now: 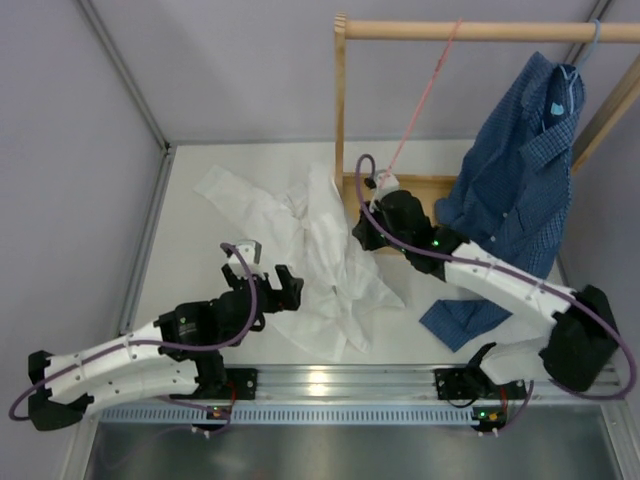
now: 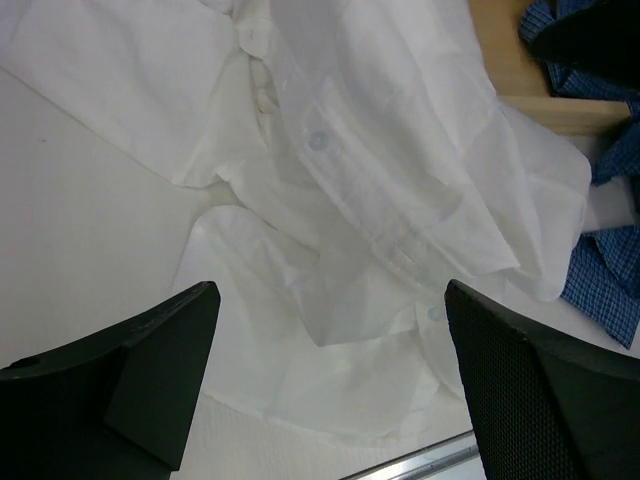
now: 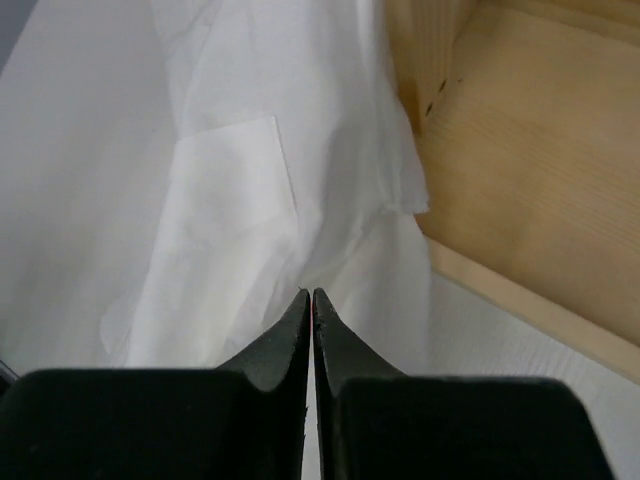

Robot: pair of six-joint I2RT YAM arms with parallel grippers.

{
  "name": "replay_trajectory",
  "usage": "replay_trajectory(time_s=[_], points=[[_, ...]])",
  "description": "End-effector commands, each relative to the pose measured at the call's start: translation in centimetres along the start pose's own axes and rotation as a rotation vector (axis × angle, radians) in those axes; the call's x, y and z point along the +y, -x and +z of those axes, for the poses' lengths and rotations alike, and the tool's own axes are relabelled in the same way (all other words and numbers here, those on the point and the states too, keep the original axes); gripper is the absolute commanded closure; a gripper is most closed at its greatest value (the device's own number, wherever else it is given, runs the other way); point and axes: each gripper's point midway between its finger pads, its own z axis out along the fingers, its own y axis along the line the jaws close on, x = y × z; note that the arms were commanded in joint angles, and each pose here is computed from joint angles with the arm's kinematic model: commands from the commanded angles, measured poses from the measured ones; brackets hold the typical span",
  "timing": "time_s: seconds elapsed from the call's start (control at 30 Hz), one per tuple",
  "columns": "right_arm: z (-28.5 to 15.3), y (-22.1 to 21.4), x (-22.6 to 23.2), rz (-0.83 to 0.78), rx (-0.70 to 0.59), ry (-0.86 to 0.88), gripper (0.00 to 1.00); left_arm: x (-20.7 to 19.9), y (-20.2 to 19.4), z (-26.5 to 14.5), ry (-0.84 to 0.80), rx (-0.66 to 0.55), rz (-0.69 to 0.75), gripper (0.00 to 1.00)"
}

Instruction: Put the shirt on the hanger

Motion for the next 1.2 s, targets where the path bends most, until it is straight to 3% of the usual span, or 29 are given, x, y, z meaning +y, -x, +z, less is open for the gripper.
replay_trajectory(time_s=[0.0,0.07,0.2,0.27,0.3,0.33,0.4,0.47,0.67,0.83,0.87,0.93,0.97,1.0,1.03,1.17], points=[[-5.9,2.1,-2.3,0.082,-0.216,-0.102,1.0,-3.1,-0.2,0.1,-0.148,0.03,0.069,0.02],[-9.2,2.3,-3.1,0.111,-0.287,-0.114,1.0,-3.9,-0.6,0.2,-0.184,0.045,0.098,0.02],[-12.8,-0.9,-7.6,0.124,-0.285,-0.239,1.0,-7.3,-2.3,-0.1,-0.37,0.1,0.15,0.02],[-14.1,-0.6,-8.1,0.155,-0.324,-0.21,1.0,-7.4,-2.7,0.8,-0.344,0.099,0.143,0.02],[-13.9,-0.7,-7.5,0.149,-0.315,-0.167,0.96,-6.4,-2.1,1.6,-0.263,0.063,0.107,0.02],[-13.7,0.1,-6.5,0.124,-0.322,-0.105,0.85,-6.1,-1.6,1.9,-0.219,0.046,0.08,0.02],[-12.4,1.1,-3.8,0.081,-0.258,0.031,0.55,-4.2,-2.0,2.5,-0.097,0.055,0.067,0.02],[-9.9,2.0,-2.4,0.037,-0.183,0.088,0.47,-2.0,-1.1,2.3,0.045,0.024,-0.048,0.02],[-1.9,2.6,-0.2,-0.014,-0.023,0.175,0.42,-0.4,-1.3,1.7,0.061,0.013,-0.052,0.02],[3.3,3.9,1.7,-0.062,0.036,0.202,0.4,0.3,-1.8,1.4,0.066,0.028,-0.025,0.02],[5.0,2.6,1.8,-0.062,0.083,0.204,0.41,0.4,-1.7,1.3,0.069,0.028,-0.022,0.02],[5.9,2.5,2.1,-0.068,0.102,0.205,0.57,0.6,-1.5,1.1,0.071,0.028,-0.012,0.02],[6.3,2.2,2.2,-0.068,0.113,0.207,0.68,0.7,-1.5,1.0,0.072,0.028,-0.007,0.02],[6.2,1.7,2.0,-0.068,0.118,0.198,0.94,0.8,-1.2,0.8,0.072,0.025,-0.009,0.02],[5.9,1.9,1.9,-0.057,0.104,0.184,1.0,0.9,-0.9,0.7,0.073,0.018,-0.011,0.02],[0.1,4.4,0.3,-0.021,-0.047,0.046,1.0,1.8,-0.3,0.0,0.087,0.002,-0.007,0.02]])
